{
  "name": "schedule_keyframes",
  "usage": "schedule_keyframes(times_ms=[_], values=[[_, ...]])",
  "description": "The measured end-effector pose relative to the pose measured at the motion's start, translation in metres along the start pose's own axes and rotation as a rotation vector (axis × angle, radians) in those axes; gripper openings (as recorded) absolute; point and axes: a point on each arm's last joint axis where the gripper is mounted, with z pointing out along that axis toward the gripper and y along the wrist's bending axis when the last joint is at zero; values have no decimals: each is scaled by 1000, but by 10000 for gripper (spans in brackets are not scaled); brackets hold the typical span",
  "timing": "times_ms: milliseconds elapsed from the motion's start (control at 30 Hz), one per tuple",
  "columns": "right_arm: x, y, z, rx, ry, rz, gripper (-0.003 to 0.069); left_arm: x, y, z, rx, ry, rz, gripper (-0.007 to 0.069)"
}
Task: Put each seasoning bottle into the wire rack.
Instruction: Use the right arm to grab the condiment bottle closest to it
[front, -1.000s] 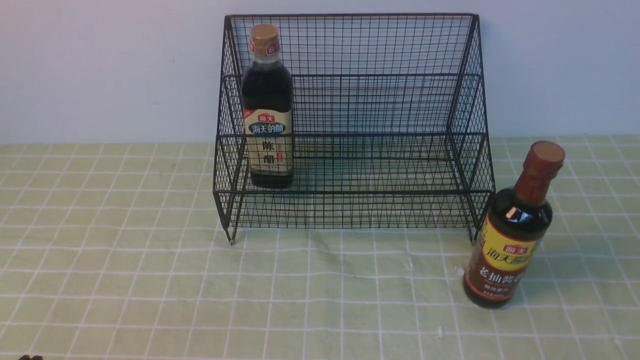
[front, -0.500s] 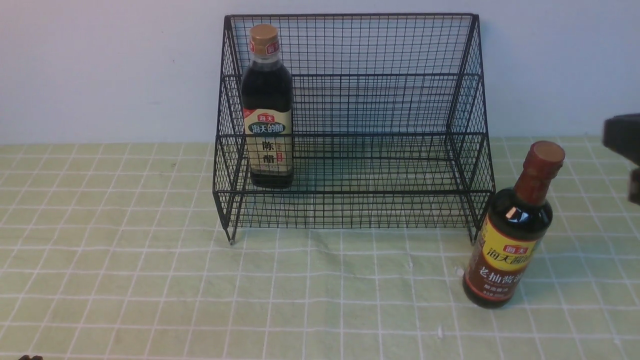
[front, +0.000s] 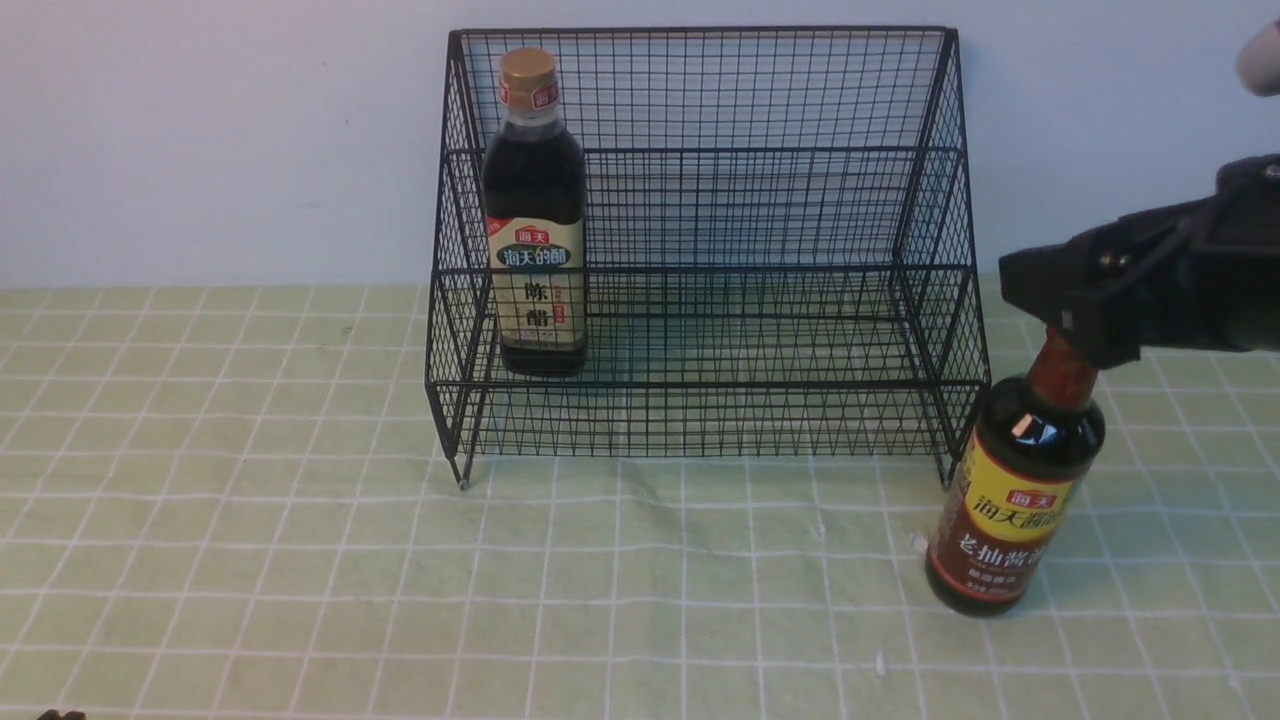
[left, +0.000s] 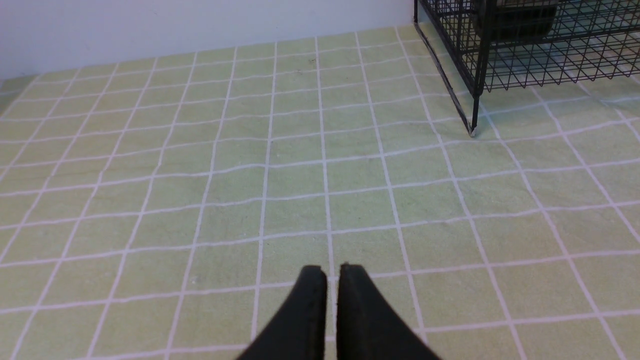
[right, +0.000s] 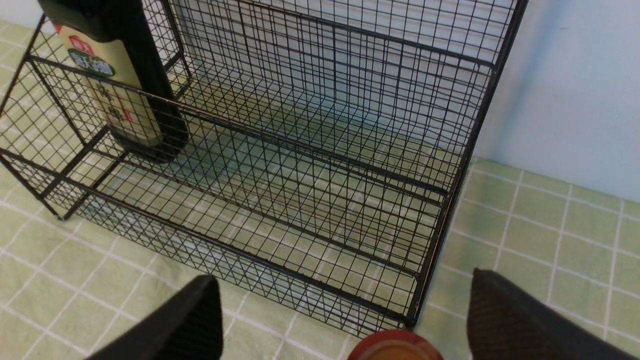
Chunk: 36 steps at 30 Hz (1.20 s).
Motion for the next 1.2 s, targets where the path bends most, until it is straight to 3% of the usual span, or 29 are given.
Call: schedule_keyframes(times_ms=[167, 533, 633, 700, 767, 833, 1200], values=[[5, -1, 11, -4, 49, 4, 687, 0, 0, 0, 0, 0, 0, 18], [18, -5, 29, 19, 171, -27, 672, 0, 0, 0, 0, 0, 0, 18], [21, -5, 32, 18, 193, -25, 618, 0, 0, 0, 0, 0, 0, 18], [22, -5, 33, 17, 202, -25, 540, 0, 0, 0, 0, 0, 0, 18], [22, -5, 33, 16, 205, -23, 438, 0, 0, 0, 0, 0, 0, 18], [22, -5, 33, 18, 208, -28, 277, 0, 0, 0, 0, 0, 0, 18], [22, -4, 22, 15, 228, -42, 276, 0, 0, 0, 0, 1, 0, 18]])
